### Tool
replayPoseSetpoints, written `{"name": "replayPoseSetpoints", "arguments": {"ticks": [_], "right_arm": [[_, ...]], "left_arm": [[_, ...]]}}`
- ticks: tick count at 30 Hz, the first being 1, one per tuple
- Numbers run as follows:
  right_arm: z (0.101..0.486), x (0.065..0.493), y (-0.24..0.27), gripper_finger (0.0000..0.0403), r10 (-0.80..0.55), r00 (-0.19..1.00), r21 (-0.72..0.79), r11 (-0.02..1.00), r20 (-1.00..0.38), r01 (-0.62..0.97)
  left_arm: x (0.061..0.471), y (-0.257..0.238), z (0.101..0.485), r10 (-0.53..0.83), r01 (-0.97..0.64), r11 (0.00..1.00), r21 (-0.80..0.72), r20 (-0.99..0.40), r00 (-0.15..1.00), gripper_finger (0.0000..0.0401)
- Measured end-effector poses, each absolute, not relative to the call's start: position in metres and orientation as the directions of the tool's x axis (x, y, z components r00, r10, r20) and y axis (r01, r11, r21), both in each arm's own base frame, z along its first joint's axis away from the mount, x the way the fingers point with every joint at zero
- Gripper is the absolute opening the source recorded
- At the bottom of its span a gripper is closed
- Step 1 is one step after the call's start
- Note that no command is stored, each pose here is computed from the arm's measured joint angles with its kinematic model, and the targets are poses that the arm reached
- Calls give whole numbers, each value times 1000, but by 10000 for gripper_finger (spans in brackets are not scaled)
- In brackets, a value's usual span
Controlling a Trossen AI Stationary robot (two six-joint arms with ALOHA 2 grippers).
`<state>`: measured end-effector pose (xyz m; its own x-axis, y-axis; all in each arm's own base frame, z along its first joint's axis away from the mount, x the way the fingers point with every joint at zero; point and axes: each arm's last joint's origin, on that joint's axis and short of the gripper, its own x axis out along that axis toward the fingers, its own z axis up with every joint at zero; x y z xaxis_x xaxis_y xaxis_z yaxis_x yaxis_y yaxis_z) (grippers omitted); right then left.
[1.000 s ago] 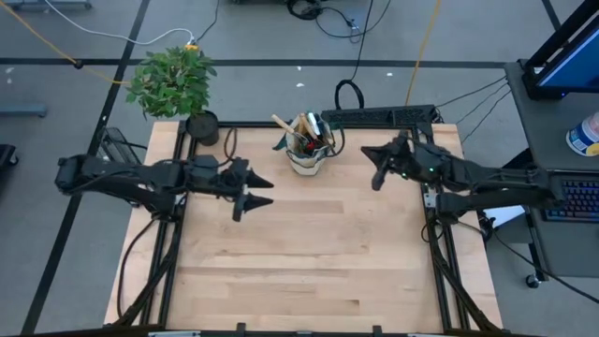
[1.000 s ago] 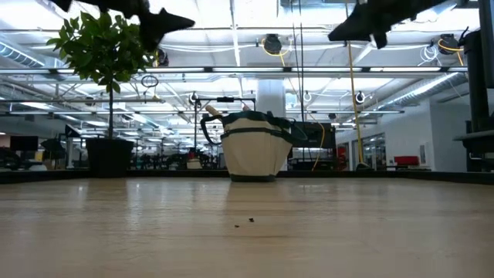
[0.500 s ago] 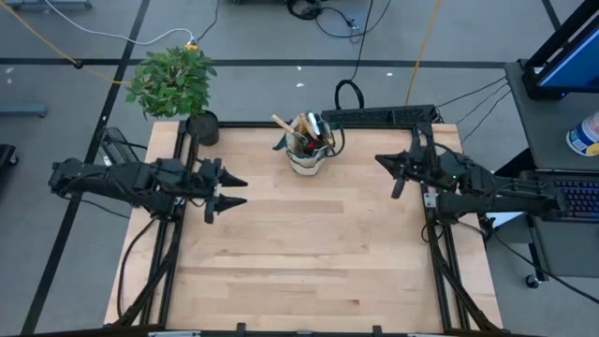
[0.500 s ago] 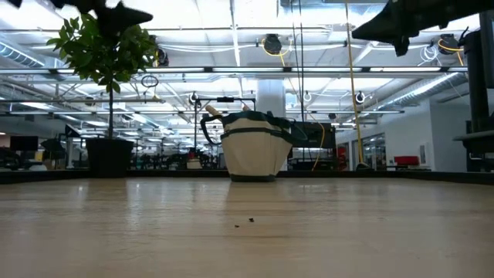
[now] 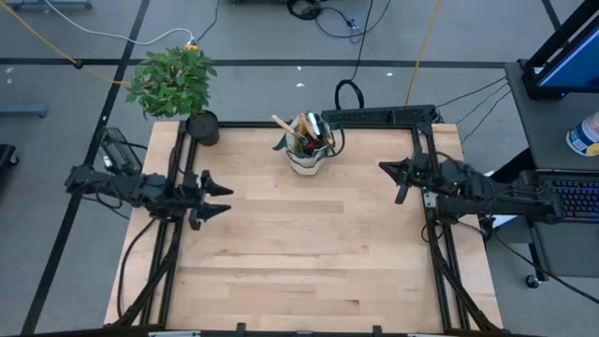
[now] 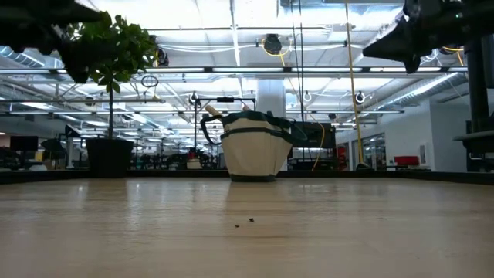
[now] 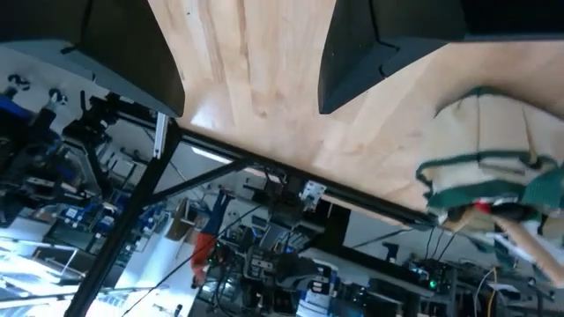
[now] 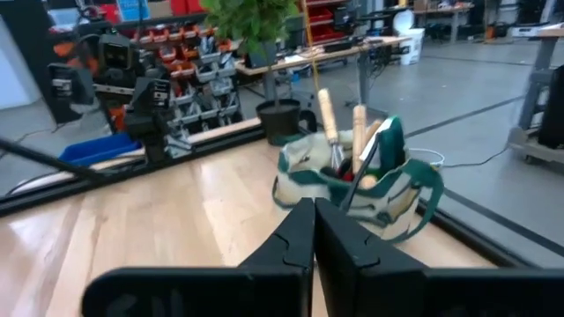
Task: Pick & Place Garden tools in Gardening bag
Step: Return to Home Position
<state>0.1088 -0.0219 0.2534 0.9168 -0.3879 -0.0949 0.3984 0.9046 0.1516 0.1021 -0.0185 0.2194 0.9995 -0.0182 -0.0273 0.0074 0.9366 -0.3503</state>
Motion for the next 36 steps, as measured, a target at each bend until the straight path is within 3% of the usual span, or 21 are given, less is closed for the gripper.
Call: {"name": "replayPoseSetpoints", "arguments": {"ticks": [13,36], "right_arm": [[219,105,-20,0,-350,926,214,903,-141,373],[167,98,-21,0,-381,910,270,870,-161,412]], "left_arm": [[96,-19,172,36,-45,922,-385,-31,999,269],[96,-19,171,39,-48,950,-308,-35,999,269]]}}
